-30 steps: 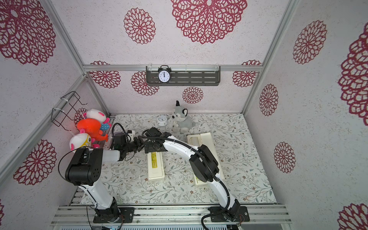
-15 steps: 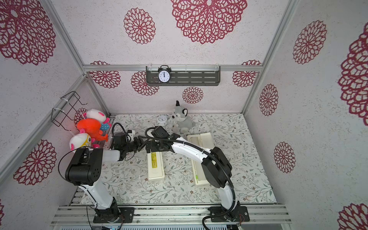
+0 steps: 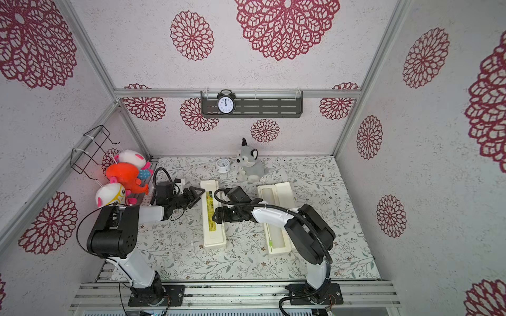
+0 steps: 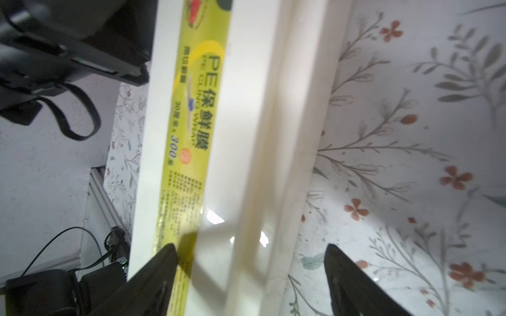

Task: Put plastic wrap rolls into dispensers
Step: Close the lid on the plastic wrap cutting box.

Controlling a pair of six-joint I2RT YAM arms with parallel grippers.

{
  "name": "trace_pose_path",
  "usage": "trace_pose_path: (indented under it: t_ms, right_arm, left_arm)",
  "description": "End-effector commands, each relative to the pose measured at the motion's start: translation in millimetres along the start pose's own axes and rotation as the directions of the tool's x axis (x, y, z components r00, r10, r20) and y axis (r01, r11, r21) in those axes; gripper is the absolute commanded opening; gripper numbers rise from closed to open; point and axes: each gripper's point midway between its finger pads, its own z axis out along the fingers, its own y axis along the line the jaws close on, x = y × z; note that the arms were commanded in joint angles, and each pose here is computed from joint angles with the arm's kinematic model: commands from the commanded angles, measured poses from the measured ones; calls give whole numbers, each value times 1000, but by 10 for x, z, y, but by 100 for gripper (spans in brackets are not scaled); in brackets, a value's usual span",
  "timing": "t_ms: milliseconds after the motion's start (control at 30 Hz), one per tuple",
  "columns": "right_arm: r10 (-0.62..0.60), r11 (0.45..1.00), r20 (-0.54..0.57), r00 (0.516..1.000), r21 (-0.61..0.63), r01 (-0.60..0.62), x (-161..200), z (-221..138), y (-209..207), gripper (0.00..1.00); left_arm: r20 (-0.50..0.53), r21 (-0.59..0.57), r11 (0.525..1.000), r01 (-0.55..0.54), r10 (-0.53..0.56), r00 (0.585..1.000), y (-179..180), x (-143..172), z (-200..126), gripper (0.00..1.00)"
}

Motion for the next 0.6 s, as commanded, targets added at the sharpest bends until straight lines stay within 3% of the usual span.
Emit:
trace_pose_path:
  t_ms: [0, 267, 567]
  right_arm:
    - [-9, 994, 12, 1000, -104, 10, -60, -2, 232, 83]
    - [2, 992, 9, 1000, -123, -1, -80, 27, 242, 82]
    - [18, 987, 2, 1000, -157, -17, -62, 44, 306, 81]
  left_arm:
    - [-63, -103, 993, 56, -62, 996, 221, 241, -59, 67]
    - [-120, -53, 997, 50, -56, 991, -32, 578, -248, 77]
    - [-132, -32, 996, 81, -85, 988, -179, 1008, -575, 81]
